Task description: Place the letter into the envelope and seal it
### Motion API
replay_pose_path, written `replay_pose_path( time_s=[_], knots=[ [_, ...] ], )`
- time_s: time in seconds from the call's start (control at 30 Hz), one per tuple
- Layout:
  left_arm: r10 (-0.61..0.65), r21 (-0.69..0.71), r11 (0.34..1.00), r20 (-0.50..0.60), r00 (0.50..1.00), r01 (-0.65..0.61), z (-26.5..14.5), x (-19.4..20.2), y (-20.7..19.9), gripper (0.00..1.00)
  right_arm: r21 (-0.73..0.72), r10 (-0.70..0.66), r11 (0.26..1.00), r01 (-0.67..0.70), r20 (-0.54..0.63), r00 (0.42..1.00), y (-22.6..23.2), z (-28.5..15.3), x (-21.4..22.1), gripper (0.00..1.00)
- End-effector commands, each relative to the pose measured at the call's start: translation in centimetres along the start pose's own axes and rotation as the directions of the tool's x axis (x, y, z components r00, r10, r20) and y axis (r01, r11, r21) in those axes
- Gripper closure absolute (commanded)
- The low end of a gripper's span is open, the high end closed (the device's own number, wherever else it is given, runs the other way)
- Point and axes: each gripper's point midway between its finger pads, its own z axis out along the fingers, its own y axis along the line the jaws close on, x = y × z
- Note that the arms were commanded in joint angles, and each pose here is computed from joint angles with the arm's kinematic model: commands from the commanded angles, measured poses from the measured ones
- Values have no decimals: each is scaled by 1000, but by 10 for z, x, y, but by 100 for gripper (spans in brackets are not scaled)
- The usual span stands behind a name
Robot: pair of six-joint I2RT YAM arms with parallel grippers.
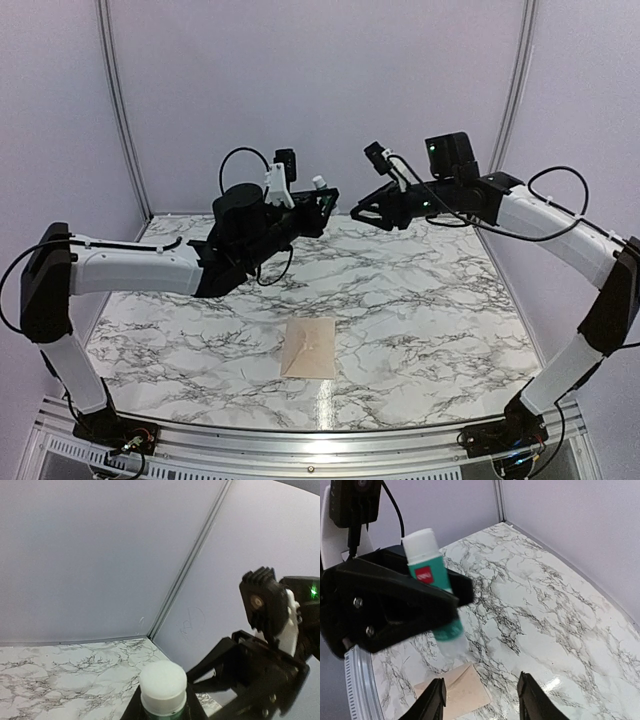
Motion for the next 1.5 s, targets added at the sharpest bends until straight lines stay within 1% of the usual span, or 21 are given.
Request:
replay_pose_path(
  time_s=[0.0,0.1,0.17,0.27,0.33,0.47,0.6,0.67,0.77,0.9,1.07,1.1,1.17,1.23,1.27,1.3,1.33,1.37,1.4,1.43,1.47],
  knots=[
    [121,273,955,-6,993,-115,-29,-29,-41,100,-202,-58,977,64,37,998,10,-39,-1,54],
    [132,416,904,-40,990,-103,-43,-33,-56,100,-353,-112,927,126,62,992,31,-45,5,54],
    [122,470,879,-56,991,-82,-48,-36,-63,100,-447,-115,882,147,99,988,46,-49,2,54],
    [115,544,837,-78,990,-54,-51,-38,-77,100,-530,-102,833,156,131,986,61,-47,-7,53],
    [101,581,814,-100,990,-25,-50,-38,-85,100,-564,-107,808,169,142,984,73,-43,-13,52],
    [88,610,792,-126,988,7,-46,-33,-90,100,-610,-130,766,202,161,978,100,-35,-21,52],
    [78,615,788,-132,988,20,-45,-31,-91,100,-634,-106,751,184,160,981,105,-30,-25,52],
    [73,614,789,-138,988,27,-45,-29,-90,100,-641,-94,748,172,155,983,105,-29,-26,54],
    [70,610,792,-143,987,32,-44,-27,-88,100,-649,-82,744,160,149,985,105,-28,-25,58],
    [67,604,796,-144,987,34,-42,-24,-86,100,-661,-65,736,146,145,987,106,-28,-24,68],
    [66,596,803,-140,988,31,-40,-23,-84,100,-664,-46,737,126,137,990,105,-27,-24,84],
    [66,592,805,-139,988,30,-39,-22,-83,100,-658,-44,742,123,136,990,104,-26,-24,89],
    [67,584,811,-135,989,24,-38,-22,-81,100,-629,-37,770,108,125,991,99,-21,-25,98],
    [64,559,829,-125,990,17,-35,-22,-76,100,-562,-36,822,94,114,993,88,-14,-28,100],
    [57,527,850,-113,992,12,-32,-22,-71,100,-501,-44,860,95,112,993,79,-10,-30,100],
    [46,472,881,-93,995,3,-27,-22,-63,100,-402,-58,911,96,106,993,65,-5,-32,100],
    [27,385,923,-63,998,-1,-21,-22,-52,100,-230,-69,969,88,92,993,41,1,-35,100],
    [0,251,968,-18,1000,4,-15,-21,-36,100,-5,-62,998,63,79,995,10,2,-37,100],
    [-28,125,992,34,999,23,-11,-23,-20,100,146,-54,988,42,82,995,-11,-1,-38,100],
    [-41,22,999,80,996,40,-6,-22,-8,100,255,-38,967,16,80,996,-27,-2,-38,100],
    [-49,-22,998,101,994,52,-2,-19,-5,100,337,-34,941,9,69,997,-34,0,-37,100]
  ],
)
